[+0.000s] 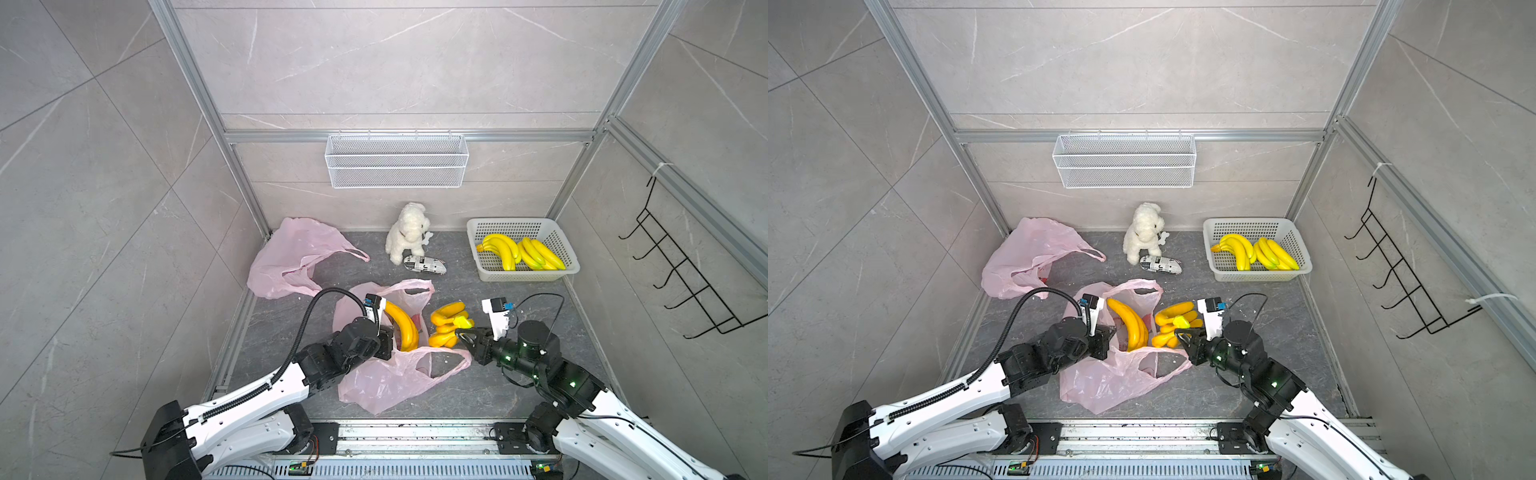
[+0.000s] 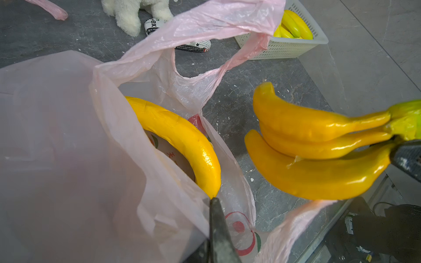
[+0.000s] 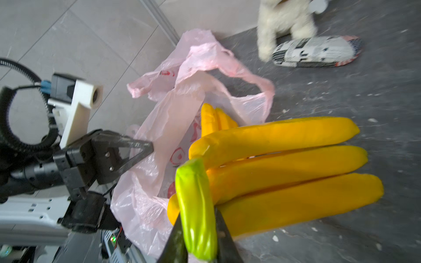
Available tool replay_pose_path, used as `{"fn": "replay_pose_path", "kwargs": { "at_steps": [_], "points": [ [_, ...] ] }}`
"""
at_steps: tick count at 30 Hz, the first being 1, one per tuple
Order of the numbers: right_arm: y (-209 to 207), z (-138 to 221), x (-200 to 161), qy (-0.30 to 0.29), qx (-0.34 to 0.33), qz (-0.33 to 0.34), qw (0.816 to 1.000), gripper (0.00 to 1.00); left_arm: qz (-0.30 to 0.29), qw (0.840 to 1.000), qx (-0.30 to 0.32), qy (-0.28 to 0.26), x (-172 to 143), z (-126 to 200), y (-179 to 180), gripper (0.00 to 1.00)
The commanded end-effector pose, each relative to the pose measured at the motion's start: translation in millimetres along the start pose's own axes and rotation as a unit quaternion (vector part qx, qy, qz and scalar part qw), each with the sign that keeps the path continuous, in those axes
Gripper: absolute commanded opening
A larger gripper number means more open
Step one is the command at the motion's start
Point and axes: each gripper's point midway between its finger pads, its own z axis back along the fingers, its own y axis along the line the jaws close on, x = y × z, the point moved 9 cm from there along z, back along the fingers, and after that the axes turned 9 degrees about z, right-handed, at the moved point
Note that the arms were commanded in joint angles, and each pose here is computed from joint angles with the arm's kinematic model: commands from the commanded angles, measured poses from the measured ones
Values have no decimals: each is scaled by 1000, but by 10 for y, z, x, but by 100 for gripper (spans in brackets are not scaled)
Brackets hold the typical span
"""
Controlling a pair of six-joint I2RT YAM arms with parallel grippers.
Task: Place the banana into a plastic bag & tie a knot
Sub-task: Place the banana into the plastic bag.
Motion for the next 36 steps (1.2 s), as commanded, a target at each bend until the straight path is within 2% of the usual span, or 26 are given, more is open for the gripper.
{"fn": "replay_pose_path", "kwargs": {
  "at_steps": [1,6,16,25,32,36],
  "points": [
    [297,-55,223,-44,39,18,998,0,13,1000,-22,-16,104,144,-70,0],
    [753,-215,258,-41,79,79,993,0,20,999,-25,-20,82,257,-22,0],
    [1259,-408,237,-29,125,180,975,0,30,999,-20,-27,101,543,54,0],
    [1362,-768,0,-36,189,219,956,0,36,998,-25,-47,188,810,69,0],
    [1322,-1128,-155,-43,157,268,950,0,38,998,-16,-45,170,880,119,0],
    [1253,-1422,-316,-40,155,264,951,0,42,998,-23,-52,185,909,114,0]
  ]
}}
